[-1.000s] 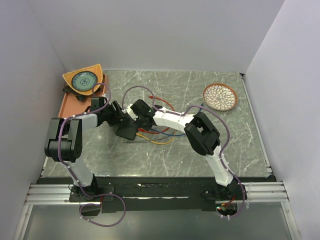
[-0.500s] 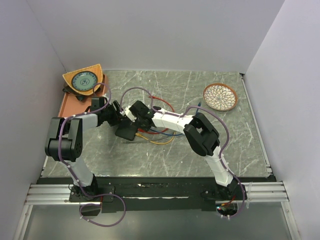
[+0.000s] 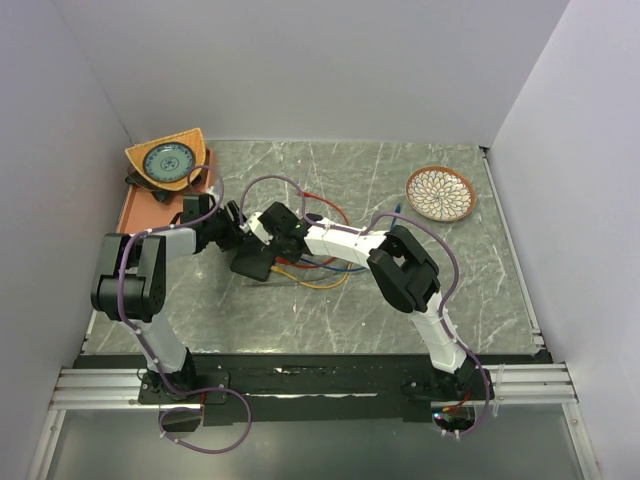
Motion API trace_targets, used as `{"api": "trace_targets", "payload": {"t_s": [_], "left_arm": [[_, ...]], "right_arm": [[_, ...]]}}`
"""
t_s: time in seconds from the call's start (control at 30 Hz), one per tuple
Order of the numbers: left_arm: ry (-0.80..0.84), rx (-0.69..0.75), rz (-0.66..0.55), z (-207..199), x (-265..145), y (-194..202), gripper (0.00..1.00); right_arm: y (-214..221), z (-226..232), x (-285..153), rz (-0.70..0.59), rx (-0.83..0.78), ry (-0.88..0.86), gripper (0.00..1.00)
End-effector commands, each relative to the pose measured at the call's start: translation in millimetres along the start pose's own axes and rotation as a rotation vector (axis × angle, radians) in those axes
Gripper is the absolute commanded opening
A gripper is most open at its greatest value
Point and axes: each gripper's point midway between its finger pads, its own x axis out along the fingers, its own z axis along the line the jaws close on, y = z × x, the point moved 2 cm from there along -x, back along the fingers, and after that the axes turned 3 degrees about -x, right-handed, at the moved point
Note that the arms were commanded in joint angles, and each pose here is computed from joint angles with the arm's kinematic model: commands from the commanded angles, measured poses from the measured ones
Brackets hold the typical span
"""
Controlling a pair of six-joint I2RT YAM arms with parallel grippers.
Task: Insert the plug into the switch port
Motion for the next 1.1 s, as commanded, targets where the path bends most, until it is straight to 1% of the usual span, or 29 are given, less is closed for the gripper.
{"api": "trace_targets", "payload": {"t_s": [0.0,0.37,0.77,0.9,1.07], "left_arm": [[0.087,0.035,0.067,-18,8,19,0.66],[0.132,0.047,0.112,-34,14,36,0.64],[0.144,0.058,0.166,-45,14,57,0.61],[0.149,0.063,0.180,-49,13,65,0.60],[0.156,0.069,0.198,-53,13,73,0.59]], "right_arm": [[-30,8,-7,-0.125,-0.018,-0.021,0.00],[-51,6,-21,-0.243,0.031,-0.015,0.00],[-53,0,-19,-0.241,0.082,0.022,0.00],[-61,-1,-25,-0.277,0.118,0.002,0.00],[-74,1,-33,-0.329,0.124,-0.023,0.00]]}}
